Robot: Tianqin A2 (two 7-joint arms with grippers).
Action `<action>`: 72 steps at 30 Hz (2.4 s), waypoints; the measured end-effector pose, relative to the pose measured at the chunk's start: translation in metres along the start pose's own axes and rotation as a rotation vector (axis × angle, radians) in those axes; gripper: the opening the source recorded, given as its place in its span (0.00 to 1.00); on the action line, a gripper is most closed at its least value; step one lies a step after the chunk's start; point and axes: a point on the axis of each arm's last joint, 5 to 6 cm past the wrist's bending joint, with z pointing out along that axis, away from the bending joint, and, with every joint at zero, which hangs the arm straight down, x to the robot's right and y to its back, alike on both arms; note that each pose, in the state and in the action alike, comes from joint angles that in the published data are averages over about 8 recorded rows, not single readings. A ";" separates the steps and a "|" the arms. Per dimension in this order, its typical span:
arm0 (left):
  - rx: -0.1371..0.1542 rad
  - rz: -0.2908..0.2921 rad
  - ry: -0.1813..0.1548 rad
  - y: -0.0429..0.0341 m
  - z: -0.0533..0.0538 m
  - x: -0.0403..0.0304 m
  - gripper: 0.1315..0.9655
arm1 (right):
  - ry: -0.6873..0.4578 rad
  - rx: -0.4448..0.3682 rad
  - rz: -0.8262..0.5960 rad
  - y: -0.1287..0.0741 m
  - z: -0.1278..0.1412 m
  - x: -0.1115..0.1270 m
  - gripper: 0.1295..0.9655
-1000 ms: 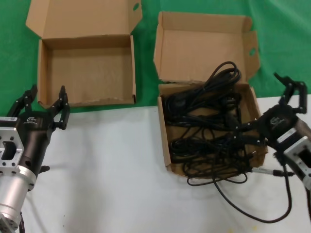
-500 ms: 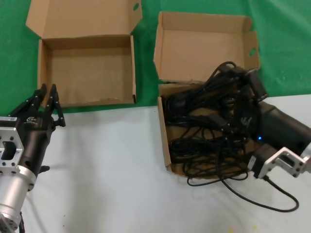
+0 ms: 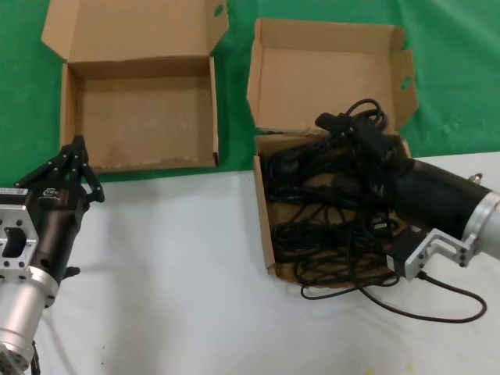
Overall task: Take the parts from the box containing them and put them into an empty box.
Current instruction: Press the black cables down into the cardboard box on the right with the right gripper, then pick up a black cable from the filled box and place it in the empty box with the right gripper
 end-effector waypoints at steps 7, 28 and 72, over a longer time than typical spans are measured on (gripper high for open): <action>0.000 0.000 0.000 0.0000 0.000 0.0000 0.02 | -0.038 -0.016 -0.040 0.007 0.009 0.004 0.95; 0.000 0.000 0.000 0.0000 0.000 0.0000 0.02 | -0.078 -0.052 -0.038 0.016 0.029 -0.003 0.61; 0.000 0.000 0.000 0.0000 0.000 0.0000 0.02 | 0.079 -0.127 0.050 0.017 0.014 0.059 0.08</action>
